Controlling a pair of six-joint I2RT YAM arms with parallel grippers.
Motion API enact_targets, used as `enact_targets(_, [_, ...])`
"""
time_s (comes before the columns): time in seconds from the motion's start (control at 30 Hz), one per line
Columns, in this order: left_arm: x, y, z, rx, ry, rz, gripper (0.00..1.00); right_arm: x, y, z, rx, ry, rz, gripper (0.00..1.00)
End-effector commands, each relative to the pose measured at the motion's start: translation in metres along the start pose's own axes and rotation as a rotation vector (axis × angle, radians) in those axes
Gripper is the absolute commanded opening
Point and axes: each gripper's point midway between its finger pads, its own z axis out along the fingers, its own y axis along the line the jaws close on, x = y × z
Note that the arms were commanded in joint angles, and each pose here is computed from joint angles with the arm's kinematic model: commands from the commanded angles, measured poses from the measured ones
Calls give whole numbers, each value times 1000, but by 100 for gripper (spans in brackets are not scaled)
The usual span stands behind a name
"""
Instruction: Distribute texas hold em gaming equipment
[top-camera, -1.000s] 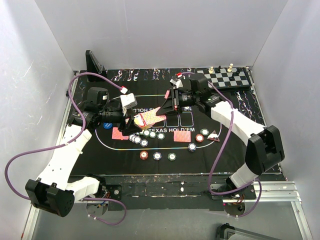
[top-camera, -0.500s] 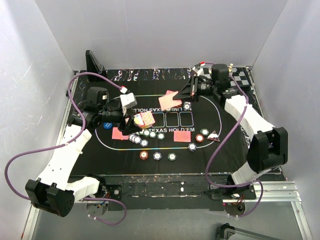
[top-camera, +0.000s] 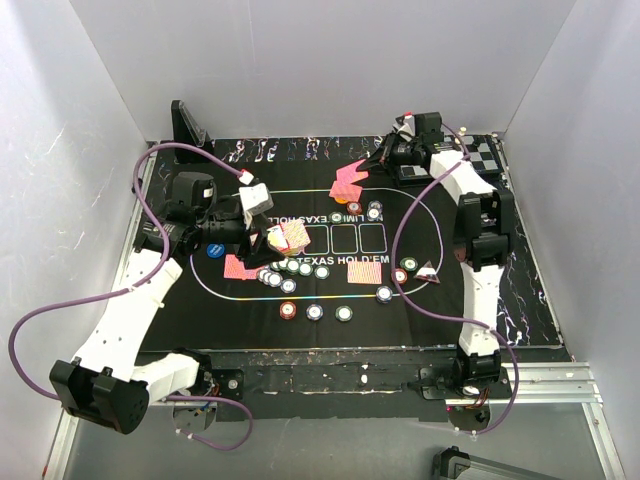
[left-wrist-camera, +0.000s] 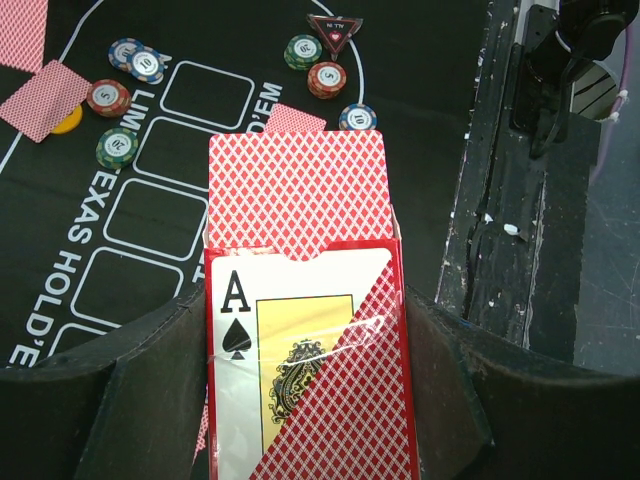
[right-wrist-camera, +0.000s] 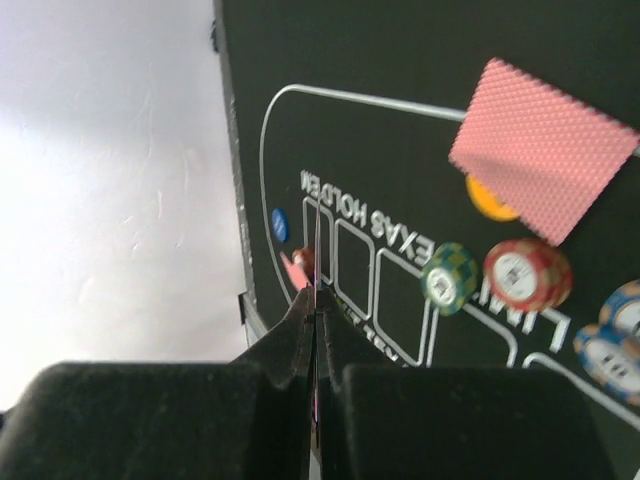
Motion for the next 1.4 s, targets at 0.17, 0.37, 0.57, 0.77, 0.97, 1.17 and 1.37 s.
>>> enact_targets(0.17, [-32,-11,-12,8,-90,54,0,-49,-35,31,82,-92,-44,4])
enact_targets(0.37, [-31,-13,-12,12,-91,50,0,-56,-64,44,142,-125,-31,13])
enact_targets(0.57, [-30,-13,-11,20,-90,44,0,-57,-84,46,217,-133,10,39])
enact_targets(0.77, [-31,-13,-11,23,-91,44,0,-53,-88,36,285,-140,13,57])
enact_targets(0.97, [-33,-15,-13,19,-98,51,0,-48,-78,13,394,-167,-29,68])
enact_targets(1.17, [-32,-17,-13,20,-97,48,0,-41,-48,-23,501,-217,-91,78])
enact_targets(1.37, [-28,-16,-14,14,-88,59,0,1,29,-48,325,-196,-138,85])
